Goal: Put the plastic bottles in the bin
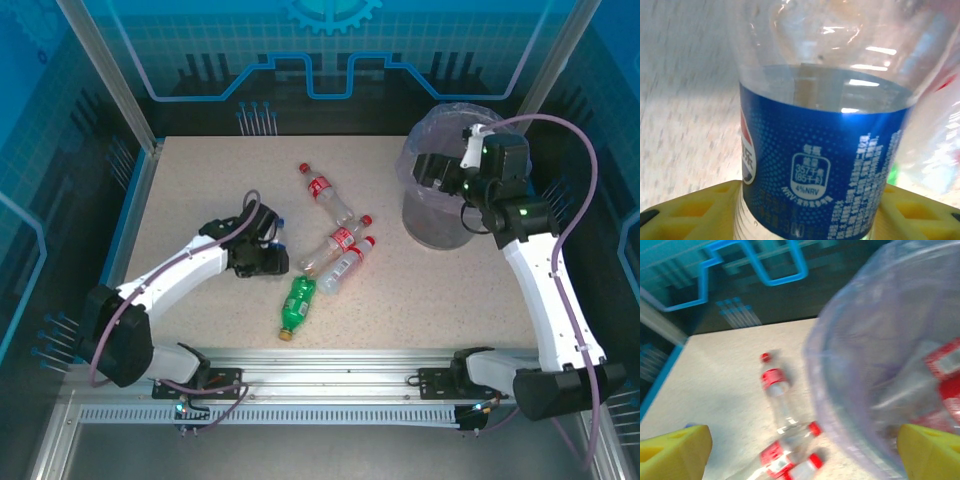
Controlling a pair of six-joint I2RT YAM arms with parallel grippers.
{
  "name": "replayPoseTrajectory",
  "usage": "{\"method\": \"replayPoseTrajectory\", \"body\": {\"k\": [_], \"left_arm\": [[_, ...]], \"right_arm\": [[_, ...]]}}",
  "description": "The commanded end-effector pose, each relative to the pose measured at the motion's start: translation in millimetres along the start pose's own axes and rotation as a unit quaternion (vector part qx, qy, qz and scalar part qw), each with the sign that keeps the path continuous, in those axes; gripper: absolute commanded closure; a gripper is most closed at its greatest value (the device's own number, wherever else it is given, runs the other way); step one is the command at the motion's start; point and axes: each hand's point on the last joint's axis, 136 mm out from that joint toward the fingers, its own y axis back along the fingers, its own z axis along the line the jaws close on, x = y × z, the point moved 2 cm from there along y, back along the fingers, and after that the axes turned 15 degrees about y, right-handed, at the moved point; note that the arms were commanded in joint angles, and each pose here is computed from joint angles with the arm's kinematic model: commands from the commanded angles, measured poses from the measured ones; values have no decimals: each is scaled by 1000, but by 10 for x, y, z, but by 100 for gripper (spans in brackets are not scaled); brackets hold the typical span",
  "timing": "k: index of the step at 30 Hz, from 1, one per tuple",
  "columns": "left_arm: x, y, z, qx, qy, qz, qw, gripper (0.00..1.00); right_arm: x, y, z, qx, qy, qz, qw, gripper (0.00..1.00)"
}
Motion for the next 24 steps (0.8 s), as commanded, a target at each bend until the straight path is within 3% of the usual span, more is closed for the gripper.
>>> {"method": "replayPoseTrajectory", "body": {"k": [1, 6, 13, 24], "left_arm": [[-376, 156, -473, 104, -74, -40, 991, 50], [-569, 288, -942, 220, -130, -57, 965, 52], [-623, 313, -1240, 326, -139, -74, 932, 53], [-530, 396, -1331, 374, -153, -64, 913, 53]], "right_arm": [[65, -62, 443, -111, 13, 7, 994, 4], [232, -385, 929, -184, 10, 33, 982, 5], [389, -892, 1320, -253, -14, 46, 966, 6], [457, -1358, 1517, -295, -49, 64, 952, 7]]}}
